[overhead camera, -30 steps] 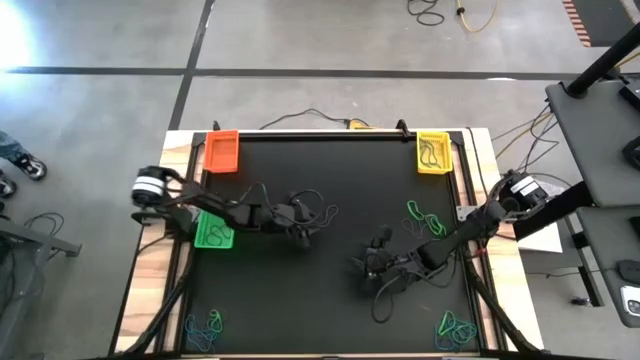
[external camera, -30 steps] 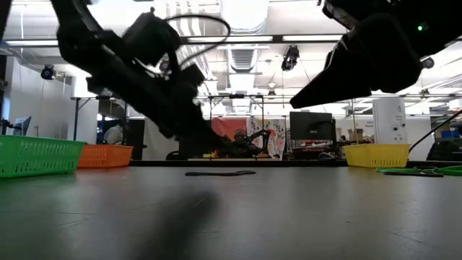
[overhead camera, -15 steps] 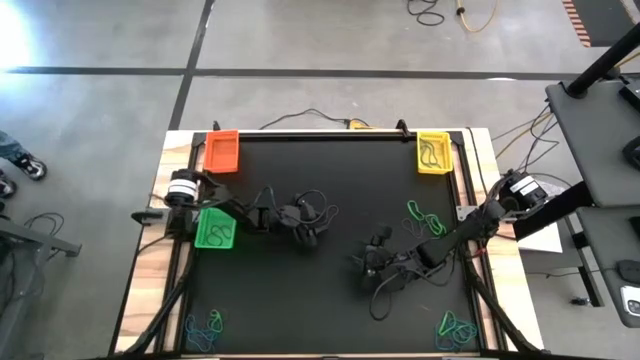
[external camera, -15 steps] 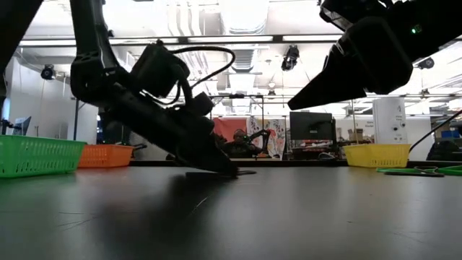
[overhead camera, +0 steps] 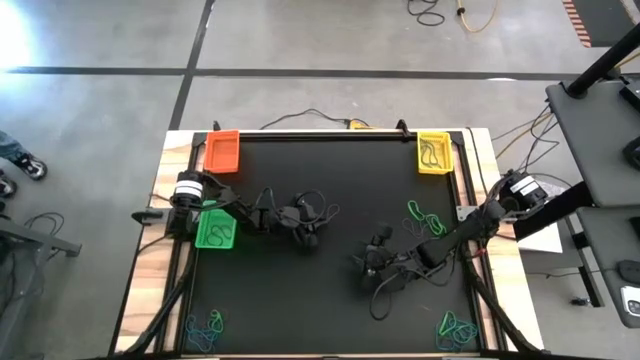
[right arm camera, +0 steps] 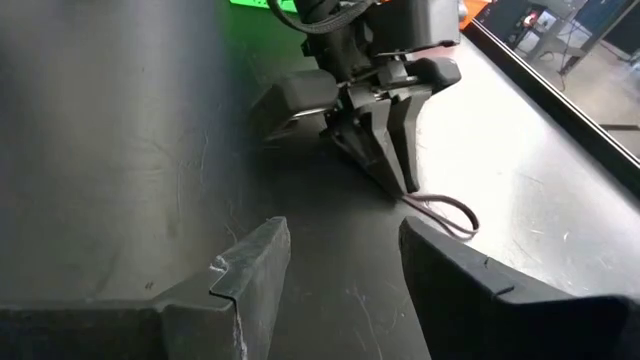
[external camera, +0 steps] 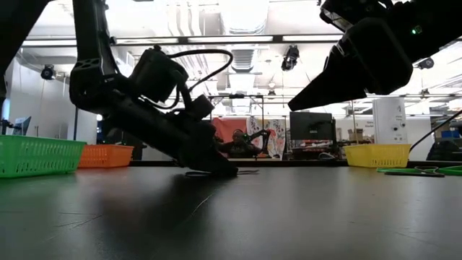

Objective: Sort rubber bands into baskets
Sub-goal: Put the center violet rubber band into the green bin

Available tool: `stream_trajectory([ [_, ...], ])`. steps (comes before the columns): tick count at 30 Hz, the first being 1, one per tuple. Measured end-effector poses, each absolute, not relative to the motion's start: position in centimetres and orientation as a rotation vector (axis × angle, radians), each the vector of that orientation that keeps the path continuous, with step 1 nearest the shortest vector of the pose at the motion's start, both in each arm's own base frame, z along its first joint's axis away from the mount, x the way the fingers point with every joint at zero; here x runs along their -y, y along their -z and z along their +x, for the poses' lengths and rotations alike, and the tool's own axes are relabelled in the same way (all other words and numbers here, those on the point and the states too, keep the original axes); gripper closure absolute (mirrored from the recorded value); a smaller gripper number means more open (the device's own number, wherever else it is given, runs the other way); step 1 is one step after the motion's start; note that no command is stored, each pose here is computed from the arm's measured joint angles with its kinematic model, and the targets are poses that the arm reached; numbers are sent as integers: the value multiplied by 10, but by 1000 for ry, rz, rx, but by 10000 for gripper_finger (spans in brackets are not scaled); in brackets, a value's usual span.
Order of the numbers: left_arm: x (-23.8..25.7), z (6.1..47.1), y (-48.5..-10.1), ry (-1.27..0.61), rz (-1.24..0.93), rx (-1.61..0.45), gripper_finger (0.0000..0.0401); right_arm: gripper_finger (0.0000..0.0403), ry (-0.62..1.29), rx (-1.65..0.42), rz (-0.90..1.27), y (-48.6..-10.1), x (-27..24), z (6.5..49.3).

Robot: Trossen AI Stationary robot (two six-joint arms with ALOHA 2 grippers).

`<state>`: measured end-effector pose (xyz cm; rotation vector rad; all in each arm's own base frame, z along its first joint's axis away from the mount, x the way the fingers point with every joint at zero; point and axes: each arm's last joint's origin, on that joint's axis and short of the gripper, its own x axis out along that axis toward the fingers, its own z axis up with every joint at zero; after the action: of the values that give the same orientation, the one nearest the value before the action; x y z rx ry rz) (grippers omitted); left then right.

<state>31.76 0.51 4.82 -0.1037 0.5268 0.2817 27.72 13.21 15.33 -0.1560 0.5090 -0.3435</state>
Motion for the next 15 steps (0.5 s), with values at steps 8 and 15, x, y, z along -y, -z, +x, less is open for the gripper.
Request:
stream_trajectory([
  [8, -3, 316, -57, -286, -98, -527, 400, 216, 343, -510, -157, -153, -132, 277],
  [15, 2, 307, -94, -274, -64, -560, 401, 216, 344, -510, -158, -153, -132, 277],
])
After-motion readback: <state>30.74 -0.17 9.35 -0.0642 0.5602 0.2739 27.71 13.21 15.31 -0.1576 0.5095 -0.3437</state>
